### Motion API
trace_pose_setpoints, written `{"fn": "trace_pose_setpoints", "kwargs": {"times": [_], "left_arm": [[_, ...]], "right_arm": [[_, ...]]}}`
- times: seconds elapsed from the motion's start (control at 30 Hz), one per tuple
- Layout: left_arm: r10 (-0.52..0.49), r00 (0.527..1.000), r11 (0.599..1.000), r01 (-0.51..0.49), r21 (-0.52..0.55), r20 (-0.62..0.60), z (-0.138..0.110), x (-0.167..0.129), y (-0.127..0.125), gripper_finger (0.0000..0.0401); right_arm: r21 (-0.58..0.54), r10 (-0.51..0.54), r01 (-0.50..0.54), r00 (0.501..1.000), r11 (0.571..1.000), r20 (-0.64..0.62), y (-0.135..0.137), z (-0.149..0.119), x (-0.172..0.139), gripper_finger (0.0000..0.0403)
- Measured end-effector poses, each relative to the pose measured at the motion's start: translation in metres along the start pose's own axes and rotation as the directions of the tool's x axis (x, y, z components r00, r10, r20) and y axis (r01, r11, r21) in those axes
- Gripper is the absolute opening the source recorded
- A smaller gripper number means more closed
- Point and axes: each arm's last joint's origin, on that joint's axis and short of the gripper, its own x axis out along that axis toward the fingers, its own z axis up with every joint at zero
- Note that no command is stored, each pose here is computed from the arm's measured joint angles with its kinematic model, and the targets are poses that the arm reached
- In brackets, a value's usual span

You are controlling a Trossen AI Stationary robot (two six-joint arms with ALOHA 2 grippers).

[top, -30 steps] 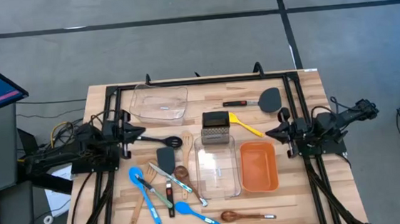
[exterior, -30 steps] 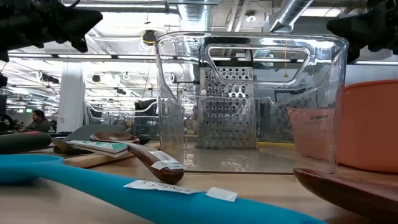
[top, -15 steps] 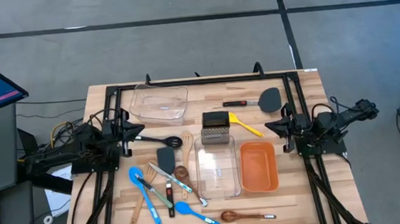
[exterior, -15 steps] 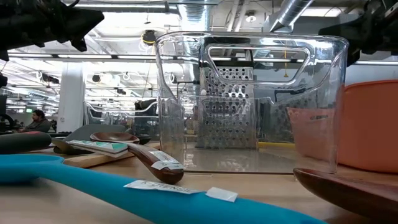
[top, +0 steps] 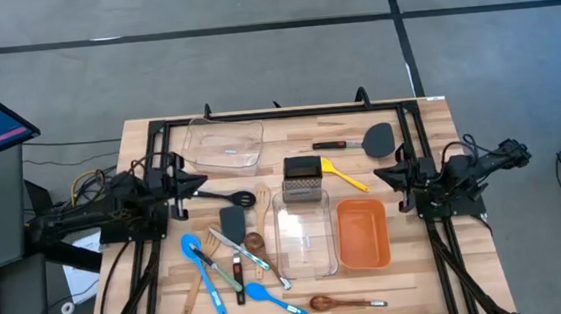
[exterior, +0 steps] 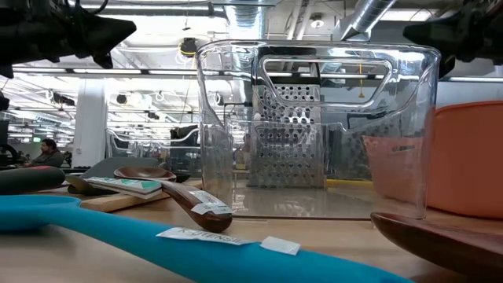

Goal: Pick & Place Kitchen Items
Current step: Put the top black spatula into the bottom transparent bin

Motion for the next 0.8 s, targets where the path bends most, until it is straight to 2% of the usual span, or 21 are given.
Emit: {"fn": "trace_pose_setpoints", "kwargs": {"times": [0.33, 0.8], "left_arm": [[0.0, 1.0, 1.0, 0.0, -0.001, -0.011, -0.001, 0.002, 0.0, 0.0008], [0.0, 1.0, 1.0, 0.0, 0.0, -0.004, -0.001, 0.002, 0.0, 0.0008]], "right_arm": [[-0.042, -0.007, 0.011, 0.997, 0.999, 0.083, -0.001, 0.009, 0.0, 0.0], [-0.057, -0.013, 0.021, 0.991, 0.998, 0.13, -0.001, 0.014, -0.001, 0.0]]}}
